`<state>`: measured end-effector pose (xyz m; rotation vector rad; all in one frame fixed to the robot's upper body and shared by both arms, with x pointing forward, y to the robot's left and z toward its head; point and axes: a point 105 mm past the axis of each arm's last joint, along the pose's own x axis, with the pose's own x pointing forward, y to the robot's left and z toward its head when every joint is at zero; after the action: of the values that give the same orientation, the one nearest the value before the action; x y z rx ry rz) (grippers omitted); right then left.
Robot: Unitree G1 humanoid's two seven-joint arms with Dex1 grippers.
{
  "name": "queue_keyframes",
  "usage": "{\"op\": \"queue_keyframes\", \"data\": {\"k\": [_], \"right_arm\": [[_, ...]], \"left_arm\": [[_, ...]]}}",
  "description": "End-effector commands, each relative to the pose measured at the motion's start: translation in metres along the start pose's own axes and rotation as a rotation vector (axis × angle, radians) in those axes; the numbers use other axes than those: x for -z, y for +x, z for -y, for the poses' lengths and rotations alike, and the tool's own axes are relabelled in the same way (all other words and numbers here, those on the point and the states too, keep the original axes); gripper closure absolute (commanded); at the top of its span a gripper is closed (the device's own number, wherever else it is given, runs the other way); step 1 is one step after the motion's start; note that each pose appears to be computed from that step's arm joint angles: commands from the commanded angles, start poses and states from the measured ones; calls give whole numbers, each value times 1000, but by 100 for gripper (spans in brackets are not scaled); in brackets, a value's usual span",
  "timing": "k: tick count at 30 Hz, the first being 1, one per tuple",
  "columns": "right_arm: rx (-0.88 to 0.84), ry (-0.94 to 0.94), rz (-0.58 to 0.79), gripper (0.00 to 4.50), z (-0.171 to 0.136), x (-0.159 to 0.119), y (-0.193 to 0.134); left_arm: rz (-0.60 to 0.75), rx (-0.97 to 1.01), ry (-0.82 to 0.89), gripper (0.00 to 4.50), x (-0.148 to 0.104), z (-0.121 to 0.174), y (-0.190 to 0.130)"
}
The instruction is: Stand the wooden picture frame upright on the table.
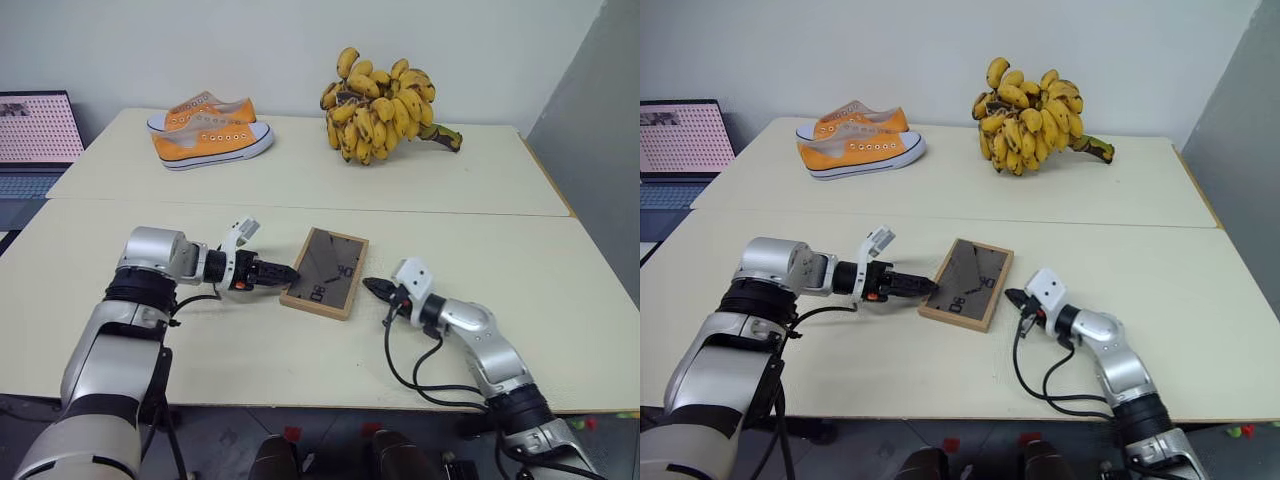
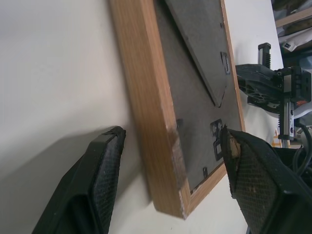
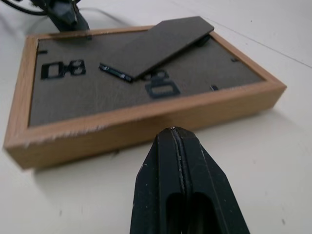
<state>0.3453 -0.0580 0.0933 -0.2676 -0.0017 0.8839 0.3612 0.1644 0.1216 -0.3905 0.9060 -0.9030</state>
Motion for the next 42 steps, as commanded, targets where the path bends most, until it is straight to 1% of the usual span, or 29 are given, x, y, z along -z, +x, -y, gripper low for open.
{"op": "queue_keyframes", "data": {"k": [1, 7, 17, 19, 20, 22, 23, 24, 27, 28, 33, 36, 38, 40, 42], "right_arm": [[0, -22, 71, 450, -5, -19, 14], [3, -6, 97, 450, -10, -26, 27], [18, 13, 99, 450, -7, -23, 28], [24, 14, 98, 450, -5, -23, 28], [26, 14, 99, 450, -4, -23, 29], [27, 14, 99, 450, -4, -23, 29], [27, 13, 100, 450, -3, -23, 29], [28, 12, 100, 450, -3, -23, 29], [31, 7, 97, 450, -2, -21, 29], [32, 6, 96, 450, -1, -21, 29], [53, 4, 100, 450, 5, -22, 29], [76, -4, 97, 450, 13, -22, 25], [97, -27, 90, 450, 22, -22, 16], [120, -49, 83, 450, 34, -24, 5], [160, -76, 82, 450, 52, -32, -12]], "left_arm": [[12, 21, 32, 120, -9, 8, 5], [22, 32, 25, 120, -11, 9, 5], [40, 53, 13, 120, -12, 11, 3], [59, 67, 4, 156, -15, 13, 1], [66, 76, 2, 162, -16, 14, 0], [72, 82, 3, 210, -18, 16, -1], [76, 82, 4, 224, -19, 16, -1], [79, 81, 4, 251, -19, 16, -2], [98, 82, 8, 303, -24, 16, -4], [104, 84, 8, 312, -25, 17, -4], [129, 103, 12, 320, -30, 20, -5], [166, 87, 82, 320, -36, 19, -8], [238, 76, 184, 320, -46, 22, -13], [296, 93, 238, 320, -55, 30, -22], [355, 113, 285, 320, -63, 40, -32]]}}
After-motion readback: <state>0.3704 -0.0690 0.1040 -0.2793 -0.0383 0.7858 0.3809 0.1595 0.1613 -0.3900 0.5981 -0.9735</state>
